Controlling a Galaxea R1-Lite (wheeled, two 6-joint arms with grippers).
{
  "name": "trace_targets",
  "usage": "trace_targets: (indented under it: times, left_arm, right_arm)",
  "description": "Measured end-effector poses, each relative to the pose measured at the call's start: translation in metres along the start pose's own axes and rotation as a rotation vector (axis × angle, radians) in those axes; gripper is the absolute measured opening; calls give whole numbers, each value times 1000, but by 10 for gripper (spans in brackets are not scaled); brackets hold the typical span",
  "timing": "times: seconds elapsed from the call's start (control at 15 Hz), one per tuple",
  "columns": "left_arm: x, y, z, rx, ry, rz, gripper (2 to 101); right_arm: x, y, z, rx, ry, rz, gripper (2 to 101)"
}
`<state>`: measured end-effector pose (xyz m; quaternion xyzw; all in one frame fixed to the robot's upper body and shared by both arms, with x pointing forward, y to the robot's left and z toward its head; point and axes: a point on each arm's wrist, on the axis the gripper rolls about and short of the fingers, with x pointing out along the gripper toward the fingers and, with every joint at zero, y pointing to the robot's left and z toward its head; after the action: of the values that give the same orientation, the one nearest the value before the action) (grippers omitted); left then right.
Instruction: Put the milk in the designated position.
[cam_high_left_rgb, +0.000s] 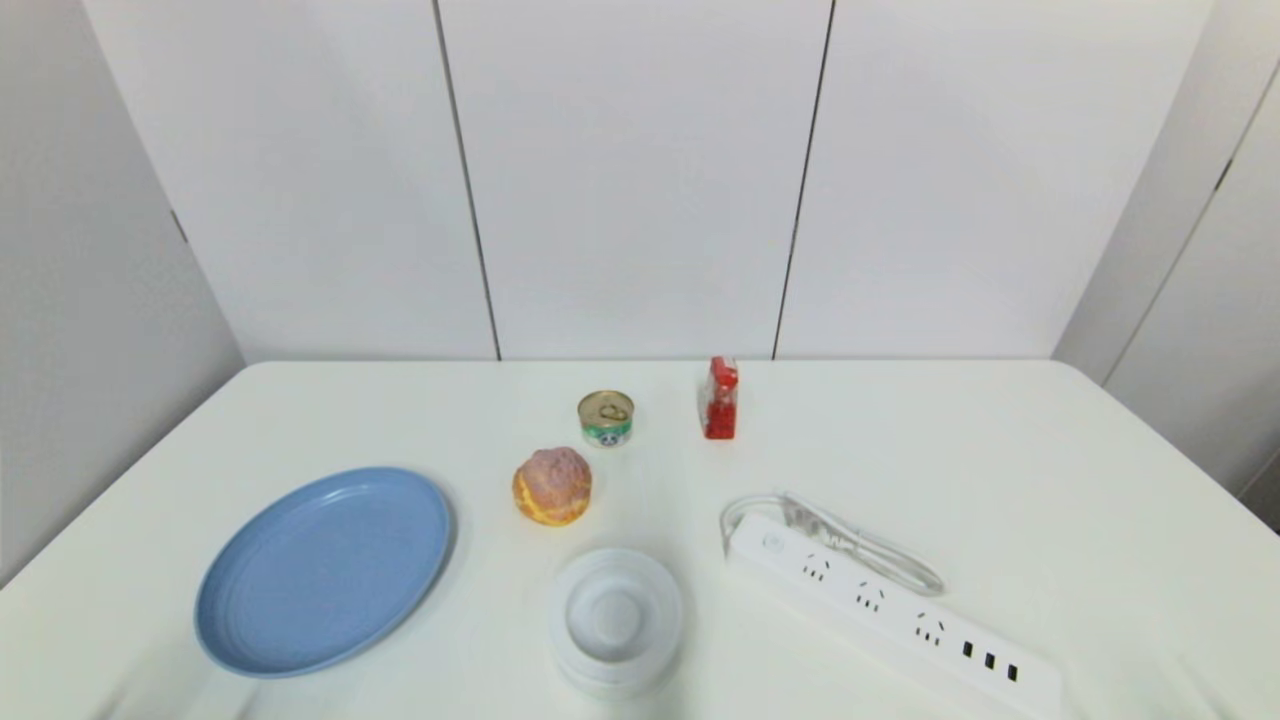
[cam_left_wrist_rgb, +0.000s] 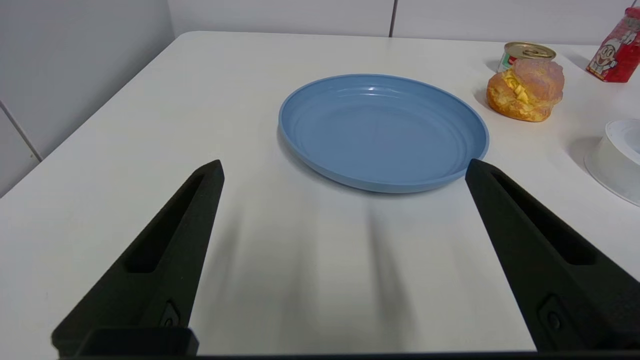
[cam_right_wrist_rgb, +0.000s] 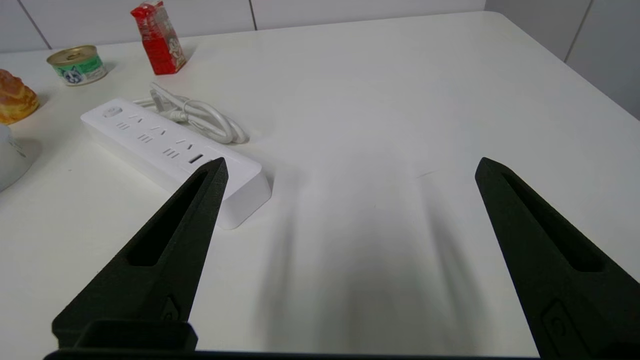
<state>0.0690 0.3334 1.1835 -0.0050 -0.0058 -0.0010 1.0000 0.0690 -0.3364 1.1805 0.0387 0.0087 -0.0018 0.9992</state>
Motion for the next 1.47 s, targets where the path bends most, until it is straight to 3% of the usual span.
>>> trace_targets:
  times: [0.73,1.0,1.2,1.47]
  left_arm:
    - [0,0,0,0,0,0,979]
    - [3,0,4,2,68,11,979]
    - [14,-1,40,61,116,30,979]
    - [51,-1,129,140,119,0,979]
  right_arm:
    - [0,0,0,0,0,0,980]
    - [0,0,0,0,0,0,980]
    - [0,0,0,0,0,0,980]
    - [0,0,0,0,0,0,980]
